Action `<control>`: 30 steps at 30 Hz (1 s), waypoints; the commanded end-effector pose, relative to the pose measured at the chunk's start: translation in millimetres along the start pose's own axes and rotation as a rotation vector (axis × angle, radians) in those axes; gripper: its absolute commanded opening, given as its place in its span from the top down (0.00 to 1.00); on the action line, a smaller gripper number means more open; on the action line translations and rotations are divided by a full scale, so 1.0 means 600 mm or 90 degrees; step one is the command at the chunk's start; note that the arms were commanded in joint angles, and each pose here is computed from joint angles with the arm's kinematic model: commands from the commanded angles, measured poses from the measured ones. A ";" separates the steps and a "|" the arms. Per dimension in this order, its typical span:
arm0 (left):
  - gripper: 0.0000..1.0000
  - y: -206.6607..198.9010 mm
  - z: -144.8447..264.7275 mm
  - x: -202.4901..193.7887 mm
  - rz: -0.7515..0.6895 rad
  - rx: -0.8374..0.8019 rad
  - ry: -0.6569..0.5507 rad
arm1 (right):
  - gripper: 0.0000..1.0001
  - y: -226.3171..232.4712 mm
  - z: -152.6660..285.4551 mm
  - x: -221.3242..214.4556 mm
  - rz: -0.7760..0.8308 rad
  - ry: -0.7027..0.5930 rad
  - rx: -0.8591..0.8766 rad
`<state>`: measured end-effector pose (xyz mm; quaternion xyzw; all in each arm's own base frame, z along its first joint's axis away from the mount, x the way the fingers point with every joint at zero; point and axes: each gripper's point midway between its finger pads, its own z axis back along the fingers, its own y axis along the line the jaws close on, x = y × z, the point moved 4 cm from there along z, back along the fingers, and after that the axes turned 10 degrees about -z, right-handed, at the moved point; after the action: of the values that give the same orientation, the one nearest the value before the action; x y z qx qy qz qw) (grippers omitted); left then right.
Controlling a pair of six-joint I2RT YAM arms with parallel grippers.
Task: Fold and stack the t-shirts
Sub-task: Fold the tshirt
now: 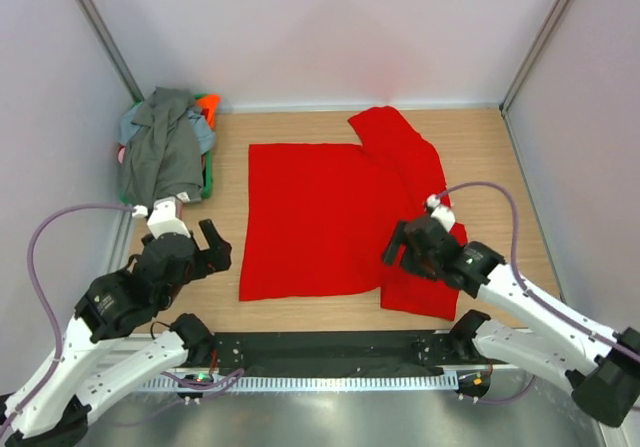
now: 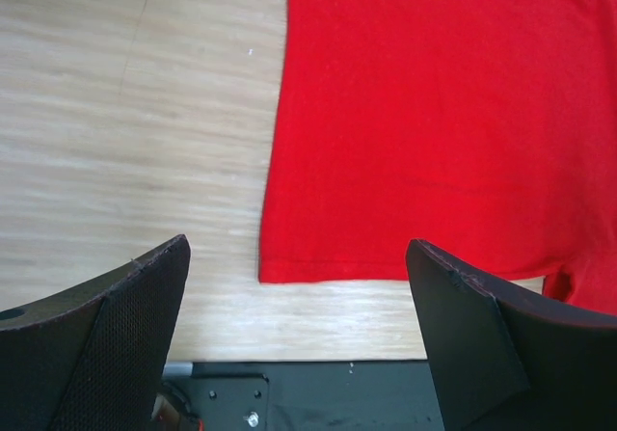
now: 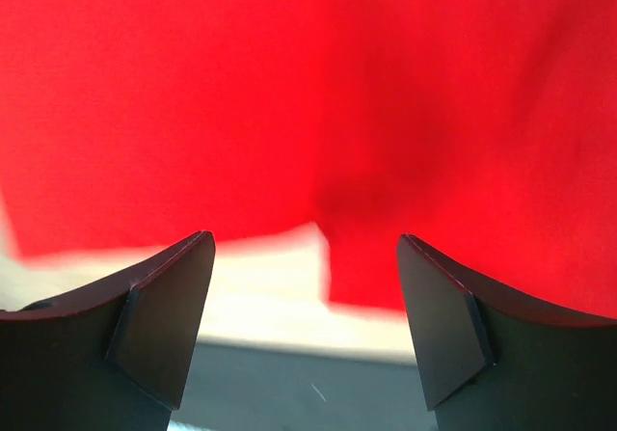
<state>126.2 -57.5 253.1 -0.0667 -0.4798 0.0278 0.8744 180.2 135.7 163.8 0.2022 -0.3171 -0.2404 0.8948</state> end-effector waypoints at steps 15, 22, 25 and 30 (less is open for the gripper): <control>0.14 -0.072 -0.089 -0.192 0.155 -0.027 0.266 | 0.16 -0.024 0.055 -0.211 0.142 0.042 -0.123; 0.21 -0.058 -0.121 -0.236 0.167 0.032 0.266 | 0.11 -0.017 0.058 -0.193 0.051 0.029 0.019; 0.24 -0.053 -0.137 -0.262 0.164 0.062 0.286 | 0.11 -0.045 0.069 -0.163 -0.011 0.002 0.029; 0.26 -0.055 -0.151 -0.279 0.167 0.076 0.292 | 0.11 -0.059 0.087 -0.137 -0.044 -0.011 0.058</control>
<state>98.8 -108.0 66.7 -0.0597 -0.2220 0.1260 0.9650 67.7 153.3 136.3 0.2461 -0.2905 -0.2238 0.8972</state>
